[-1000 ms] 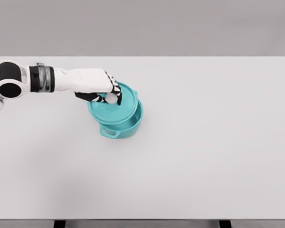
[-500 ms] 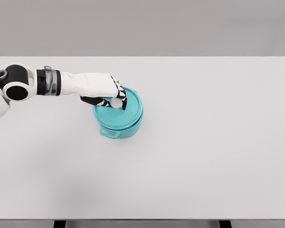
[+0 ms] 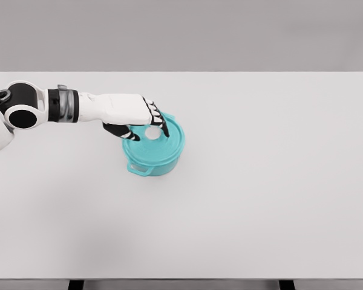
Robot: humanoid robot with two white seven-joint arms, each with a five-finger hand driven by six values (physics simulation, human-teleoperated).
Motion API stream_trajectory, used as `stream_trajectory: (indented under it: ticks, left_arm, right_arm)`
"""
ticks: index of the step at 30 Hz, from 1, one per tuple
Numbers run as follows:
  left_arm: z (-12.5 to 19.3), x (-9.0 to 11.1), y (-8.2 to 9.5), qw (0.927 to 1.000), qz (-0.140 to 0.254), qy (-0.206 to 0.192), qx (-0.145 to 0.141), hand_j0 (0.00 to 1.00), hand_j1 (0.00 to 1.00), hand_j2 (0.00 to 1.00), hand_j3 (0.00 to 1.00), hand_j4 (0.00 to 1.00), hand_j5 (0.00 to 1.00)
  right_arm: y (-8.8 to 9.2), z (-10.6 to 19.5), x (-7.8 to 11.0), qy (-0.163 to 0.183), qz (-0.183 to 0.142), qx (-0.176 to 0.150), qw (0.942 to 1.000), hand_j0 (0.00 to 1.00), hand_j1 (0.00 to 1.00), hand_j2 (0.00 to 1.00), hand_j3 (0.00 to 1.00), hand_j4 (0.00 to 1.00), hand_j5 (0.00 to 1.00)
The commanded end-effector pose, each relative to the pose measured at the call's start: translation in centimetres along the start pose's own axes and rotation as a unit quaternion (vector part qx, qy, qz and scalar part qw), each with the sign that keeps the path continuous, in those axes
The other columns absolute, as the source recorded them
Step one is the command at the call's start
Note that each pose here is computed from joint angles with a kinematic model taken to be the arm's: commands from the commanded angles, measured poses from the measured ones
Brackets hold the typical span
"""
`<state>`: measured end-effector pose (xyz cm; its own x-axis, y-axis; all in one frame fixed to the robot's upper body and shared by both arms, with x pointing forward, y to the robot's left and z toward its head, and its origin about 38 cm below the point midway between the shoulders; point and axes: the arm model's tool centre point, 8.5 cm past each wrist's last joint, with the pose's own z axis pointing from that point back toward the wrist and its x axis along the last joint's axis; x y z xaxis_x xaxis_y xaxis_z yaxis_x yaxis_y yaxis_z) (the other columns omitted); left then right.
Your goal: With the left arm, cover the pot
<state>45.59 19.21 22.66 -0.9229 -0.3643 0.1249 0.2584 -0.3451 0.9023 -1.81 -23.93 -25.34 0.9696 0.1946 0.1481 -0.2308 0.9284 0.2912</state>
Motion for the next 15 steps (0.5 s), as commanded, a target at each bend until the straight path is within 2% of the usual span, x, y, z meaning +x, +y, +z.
stream_trajectory:
  ticks: [1,2,3,5,6,7,8,9,10,11,12,13,15]
  left_arm:
    - [0.1,0.0,0.0,1.0000,0.001,0.001,0.000,0.88,0.88,0.88,0.88,0.88,0.88]
    - [0.1,0.0,0.0,1.0000,0.001,0.001,0.000,0.88,0.88,0.88,0.88,0.88,0.88]
    - [0.2,-0.1,0.0,1.0000,0.001,0.003,0.000,0.92,0.92,0.92,0.92,0.92,0.92]
    - [1.8,0.1,2.0,0.9998,-0.017,0.006,0.012,1.00,1.00,1.00,1.00,1.00,1.00]
    - [5.2,0.3,3.9,0.9992,-0.006,0.010,0.038,1.00,1.00,1.00,1.00,1.00,1.00]
    - [8.2,0.3,4.0,0.9986,0.008,0.024,0.046,1.00,1.00,1.00,1.00,1.00,1.00]
    - [10.1,-0.4,3.2,0.9978,0.018,0.046,0.044,1.00,1.00,1.00,1.00,1.00,1.00]
    - [13.3,-1.4,2.4,0.9951,0.034,0.084,0.042,1.00,1.00,1.00,1.00,1.00,1.00]
    - [16.3,-2.3,1.2,0.9904,0.057,0.118,0.043,1.00,1.00,1.00,1.00,1.00,1.00]
    - [17.1,-2.8,0.4,0.9869,0.075,0.130,0.058,1.00,1.00,1.00,1.00,1.00,1.00]
    - [18.3,-3.6,-0.8,0.9799,0.103,0.148,0.086,1.00,1.00,1.00,1.00,1.00,1.00]
    - [18.2,-3.6,-1.7,0.9786,0.113,0.148,0.088,1.00,1.00,1.00,1.00,1.00,1.00]
    - [18.8,-3.9,-2.0,0.9763,0.119,0.157,0.089,1.00,1.00,1.00,1.00,1.00,1.00]
  right_arm:
    - [0.0,0.0,0.0,0.000,0.000,0.000,1.0000,1.00,1.00,1.00,1.00,1.00,1.00]
    - [0.0,0.0,0.0,0.001,0.000,0.000,1.0000,1.00,1.00,1.00,1.00,1.00,1.00]
    - [0.0,0.0,0.0,0.000,0.000,0.000,1.0000,1.00,1.00,1.00,1.00,1.00,1.00]
    - [0.0,0.0,0.0,0.000,0.000,0.000,1.0000,1.00,1.00,1.00,1.00,1.00,1.00]
    - [0.0,0.0,0.0,0.000,0.000,0.000,1.0000,1.00,1.00,1.00,1.00,1.00,1.00]
    - [0.0,0.0,0.0,0.000,0.000,0.000,1.0000,1.00,1.00,1.00,1.00,1.00,1.00]
    - [0.0,0.0,0.0,0.000,0.000,0.000,1.0000,1.00,1.00,1.00,1.00,1.00,1.00]
    - [0.0,0.0,0.0,0.000,0.000,0.000,1.0000,1.00,1.00,1.00,1.00,1.00,1.00]
    - [0.0,0.0,0.0,0.000,0.000,0.000,1.0000,1.00,1.00,1.00,1.00,1.00,1.00]
    - [0.0,0.0,0.0,0.000,0.000,0.000,1.0000,1.00,1.00,1.00,1.00,1.00,1.00]
    - [0.0,0.0,0.0,0.000,0.000,0.000,1.0000,1.00,1.00,1.00,1.00,1.00,1.00]
    - [0.0,0.0,0.0,0.000,0.000,0.000,1.0000,1.00,1.00,1.00,1.00,1.00,1.00]
    - [0.0,0.0,0.0,0.000,0.000,0.000,1.0000,1.00,1.00,1.00,1.00,1.00,1.00]
